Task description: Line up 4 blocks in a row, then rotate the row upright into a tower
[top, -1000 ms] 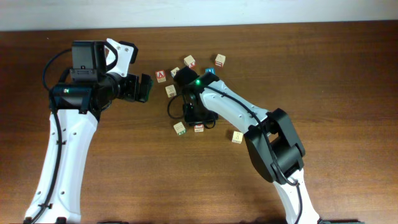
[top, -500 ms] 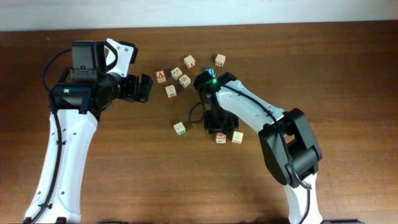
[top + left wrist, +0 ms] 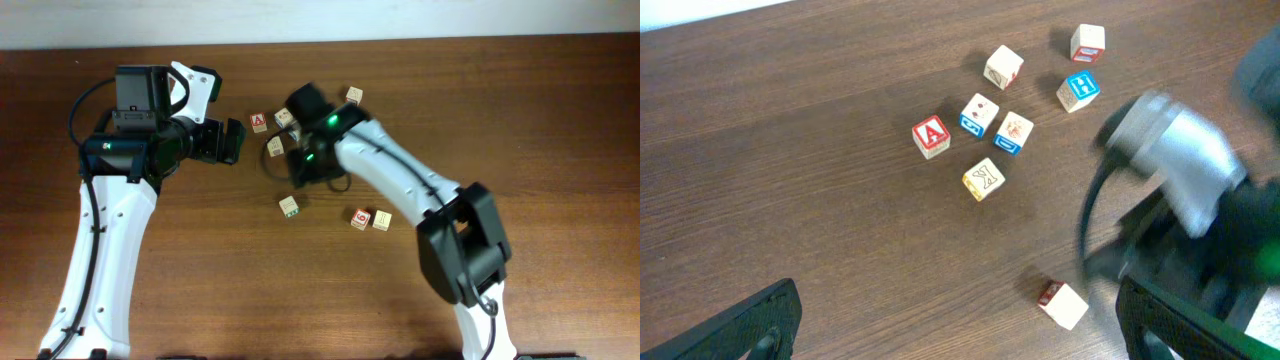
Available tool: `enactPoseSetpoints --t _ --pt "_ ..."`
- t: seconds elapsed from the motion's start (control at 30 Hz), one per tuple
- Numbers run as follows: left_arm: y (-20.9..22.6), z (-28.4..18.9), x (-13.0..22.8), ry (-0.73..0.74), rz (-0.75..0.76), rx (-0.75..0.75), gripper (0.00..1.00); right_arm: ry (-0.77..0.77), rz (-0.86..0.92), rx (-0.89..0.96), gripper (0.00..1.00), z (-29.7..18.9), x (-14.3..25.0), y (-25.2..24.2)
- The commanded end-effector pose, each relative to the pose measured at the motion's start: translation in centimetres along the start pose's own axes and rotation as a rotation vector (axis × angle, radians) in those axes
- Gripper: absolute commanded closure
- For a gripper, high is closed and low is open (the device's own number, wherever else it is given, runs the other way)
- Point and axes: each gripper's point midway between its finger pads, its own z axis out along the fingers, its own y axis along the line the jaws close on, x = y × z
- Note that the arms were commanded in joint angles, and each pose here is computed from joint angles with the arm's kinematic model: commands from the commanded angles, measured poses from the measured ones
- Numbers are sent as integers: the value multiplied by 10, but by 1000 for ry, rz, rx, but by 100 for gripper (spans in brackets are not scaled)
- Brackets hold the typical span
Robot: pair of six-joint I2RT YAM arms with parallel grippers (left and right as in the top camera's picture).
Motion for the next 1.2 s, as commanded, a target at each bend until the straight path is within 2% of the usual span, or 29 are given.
enactPoseSetpoints --t 0.0,0.1,0.23,0.33,0.37,0.43,0.53,0.6,0.77,0.83,1.03,1.1,1.17 --pt "1 -2 -5 -12 -3 -2 1 -20 -137 -17 44 18 11 29" --pt "1 -2 -6 -12 -3 -2 1 -37 -209 -25 39 32 16 35" --pt "1 -2 -6 -12 -3 -2 1 -13 -234 -19 40 51 32 28" --pt "1 -2 -6 -12 -3 -2 1 -13 -238 -14 62 52 34 32" --pt "1 -2 -6 -12 -3 -2 1 -13 -200 4 68 52 34 28" --pt "1 -2 -6 -12 -3 -2 1 3 -129 33 72 52 38 22" --pt "1 -2 -6 -12 -3 -2 1 13 91 189 72 24 36 -16" --pt "1 -2 -5 -12 -3 -2 1 94 256 247 73 12 53 -47" --pt "1 -2 -6 -12 -3 -2 1 198 427 319 68 8 81 -86" --pt "1 -2 -6 -12 -3 -2 1 212 427 303 65 9 84 -82" --pt "1 -2 -5 -12 -3 -2 1 291 433 243 64 7 98 -70" --pt "1 -2 -6 -12 -3 -2 1 268 419 229 52 -1 86 -74" --pt "1 -2 -6 -12 -3 -2 1 202 364 193 48 -28 54 -76"
